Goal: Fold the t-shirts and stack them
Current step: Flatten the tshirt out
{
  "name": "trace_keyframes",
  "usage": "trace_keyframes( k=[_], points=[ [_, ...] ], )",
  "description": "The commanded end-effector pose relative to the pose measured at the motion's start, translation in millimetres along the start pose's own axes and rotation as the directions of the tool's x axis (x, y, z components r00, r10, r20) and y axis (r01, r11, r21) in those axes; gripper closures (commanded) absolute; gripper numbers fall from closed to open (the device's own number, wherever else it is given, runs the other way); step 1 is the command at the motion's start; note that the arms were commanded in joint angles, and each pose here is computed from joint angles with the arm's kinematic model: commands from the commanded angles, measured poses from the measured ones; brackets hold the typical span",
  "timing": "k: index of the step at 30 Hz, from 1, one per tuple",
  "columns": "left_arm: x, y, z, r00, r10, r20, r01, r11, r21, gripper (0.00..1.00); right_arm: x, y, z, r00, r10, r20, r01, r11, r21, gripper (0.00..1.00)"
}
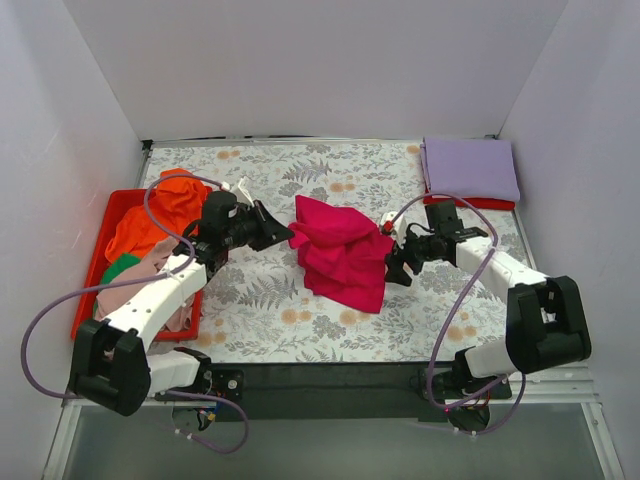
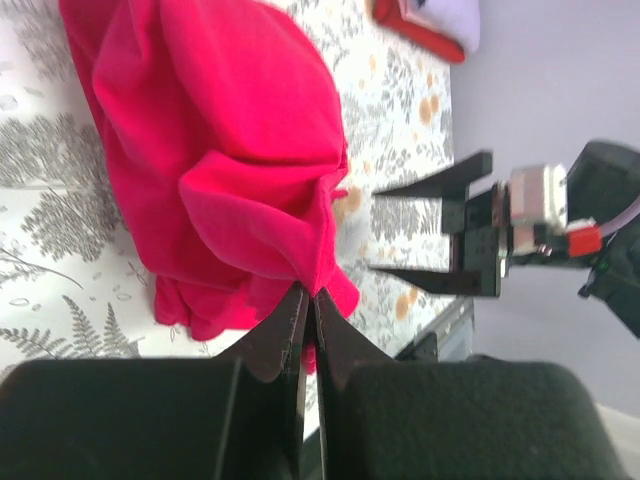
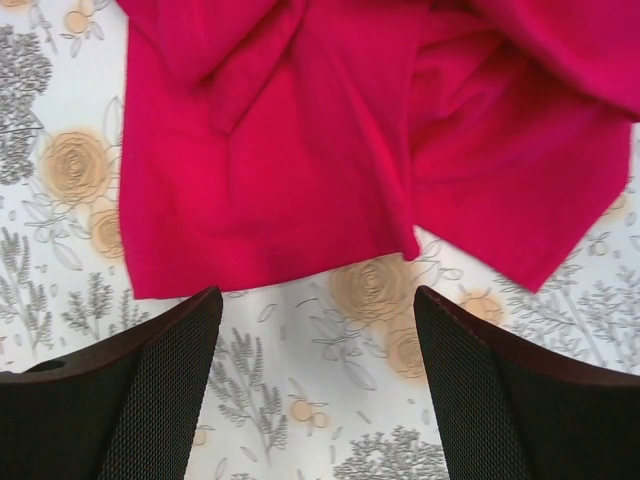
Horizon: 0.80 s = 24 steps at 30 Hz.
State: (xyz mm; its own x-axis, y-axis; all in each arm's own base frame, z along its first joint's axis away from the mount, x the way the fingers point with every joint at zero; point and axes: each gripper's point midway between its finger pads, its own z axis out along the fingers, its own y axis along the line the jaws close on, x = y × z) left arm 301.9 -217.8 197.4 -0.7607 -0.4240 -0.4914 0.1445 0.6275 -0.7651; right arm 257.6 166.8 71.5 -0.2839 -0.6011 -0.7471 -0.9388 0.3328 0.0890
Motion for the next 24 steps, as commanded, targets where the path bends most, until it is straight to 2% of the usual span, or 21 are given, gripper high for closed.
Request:
trace_keyframes(
  k=[1, 7, 13, 14, 16, 17, 18, 19, 24],
  points=[
    [2.2, -24.8, -3.4, 0.997, 0.007, -0.079, 0.003, 0.993, 0.117, 1.00, -23.1, -29.2, 0.4, 0.996, -0.092, 0.005, 0.091, 0.994, 0.060, 0.17],
    [-7.8, -28.8, -7.0, 0.998, 0.010, -0.069, -0.002, 0.992, 0.125, 1.00, -20.2, -57.7, 22.5, 0.995, -0.073, -0.065, 0.079, 0.992, 0.101, 0.21],
    [-11.5, -25.4, -13.1, 0.998, 0.020, -0.065, -0.012, 0.993, 0.117, 1.00, -14.3, -65.2, 34.2, 0.993, -0.053, -0.109, 0.064, 0.993, 0.102, 0.34],
    [-12.9, -24.4, -13.8, 0.998, 0.020, -0.061, -0.013, 0.994, 0.112, 1.00, -14.5, -64.4, 35.5, 0.992, -0.050, -0.112, 0.061, 0.994, 0.095, 0.44],
    [-17.7, -22.6, -18.0, 0.998, 0.027, -0.048, -0.022, 0.994, 0.104, 1.00, -15.3, -56.3, 36.1, 0.992, -0.046, -0.118, 0.054, 0.997, 0.064, 0.58],
    [-22.9, -23.8, -19.6, 0.999, 0.036, -0.034, -0.033, 0.994, 0.100, 1.00, -16.7, -54.7, 35.4, 0.992, -0.050, -0.118, 0.057, 0.997, 0.056, 0.79],
    [-27.1, -24.3, -21.9, 0.999, 0.043, -0.025, -0.040, 0.995, 0.095, 1.00, -23.7, -55.7, 32.4, 0.992, -0.056, -0.112, 0.063, 0.996, 0.058, 0.91],
    [-29.3, -22.8, -23.8, 0.998, 0.059, -0.023, -0.057, 0.995, 0.084, 1.00, -24.2, -54.5, 28.8, 0.992, -0.047, -0.121, 0.054, 0.997, 0.058, 0.99],
    [-84.8, -38.6, -45.1, 0.983, 0.154, 0.101, -0.157, 0.987, 0.031, 1.00, -72.0, -75.7, -16.9, 0.990, -0.118, -0.082, 0.132, 0.969, 0.207, 0.99]
  ],
)
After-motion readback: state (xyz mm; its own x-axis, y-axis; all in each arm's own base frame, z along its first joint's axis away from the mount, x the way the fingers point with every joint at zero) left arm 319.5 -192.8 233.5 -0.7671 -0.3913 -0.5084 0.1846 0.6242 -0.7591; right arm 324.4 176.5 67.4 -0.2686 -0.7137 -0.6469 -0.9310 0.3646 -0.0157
